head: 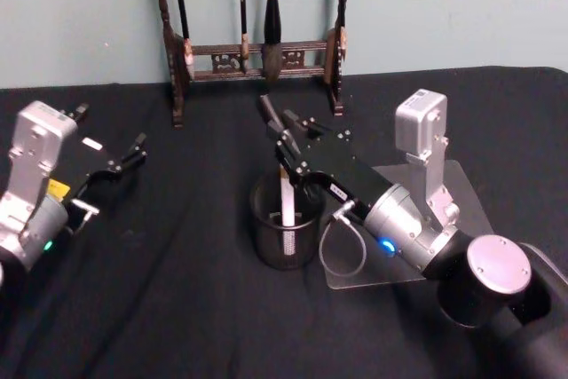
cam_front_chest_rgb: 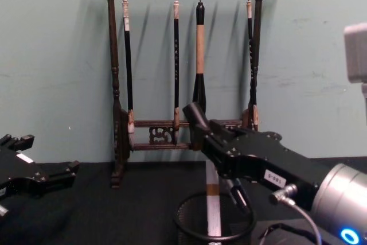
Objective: Pick up the water-based marker from the table and place it into the pen holder.
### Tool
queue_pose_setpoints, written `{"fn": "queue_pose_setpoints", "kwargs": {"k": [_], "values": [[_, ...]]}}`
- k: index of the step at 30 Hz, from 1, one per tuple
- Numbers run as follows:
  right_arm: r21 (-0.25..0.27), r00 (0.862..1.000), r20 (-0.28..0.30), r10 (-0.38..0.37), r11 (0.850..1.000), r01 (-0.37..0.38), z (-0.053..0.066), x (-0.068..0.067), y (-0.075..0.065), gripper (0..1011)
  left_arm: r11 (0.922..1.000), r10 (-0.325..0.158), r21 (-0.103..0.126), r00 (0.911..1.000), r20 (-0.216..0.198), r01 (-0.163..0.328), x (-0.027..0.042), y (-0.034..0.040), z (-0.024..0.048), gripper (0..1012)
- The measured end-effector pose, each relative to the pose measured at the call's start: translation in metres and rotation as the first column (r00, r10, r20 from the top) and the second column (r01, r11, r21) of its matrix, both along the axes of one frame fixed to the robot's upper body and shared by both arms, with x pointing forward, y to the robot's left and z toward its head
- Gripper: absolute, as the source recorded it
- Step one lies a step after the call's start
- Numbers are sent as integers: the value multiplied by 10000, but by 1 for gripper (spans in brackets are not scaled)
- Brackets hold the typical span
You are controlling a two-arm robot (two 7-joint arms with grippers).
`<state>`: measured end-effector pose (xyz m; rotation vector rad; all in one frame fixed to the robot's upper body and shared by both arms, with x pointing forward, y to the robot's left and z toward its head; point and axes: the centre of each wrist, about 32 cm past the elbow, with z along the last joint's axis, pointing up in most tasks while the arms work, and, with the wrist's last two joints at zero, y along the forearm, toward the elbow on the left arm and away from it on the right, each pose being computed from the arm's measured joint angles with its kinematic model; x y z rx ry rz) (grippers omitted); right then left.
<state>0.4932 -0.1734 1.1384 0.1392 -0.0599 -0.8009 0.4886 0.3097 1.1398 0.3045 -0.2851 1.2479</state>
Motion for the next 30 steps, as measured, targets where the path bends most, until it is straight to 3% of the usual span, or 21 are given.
{"fn": "queue_pose_setpoints", "kwargs": {"k": [30], "values": [[-282, 9990, -362, 264, 9992, -275, -61, -28, 72, 237, 10000, 0, 0, 10000, 0, 0, 0, 0, 0, 1001]]}}
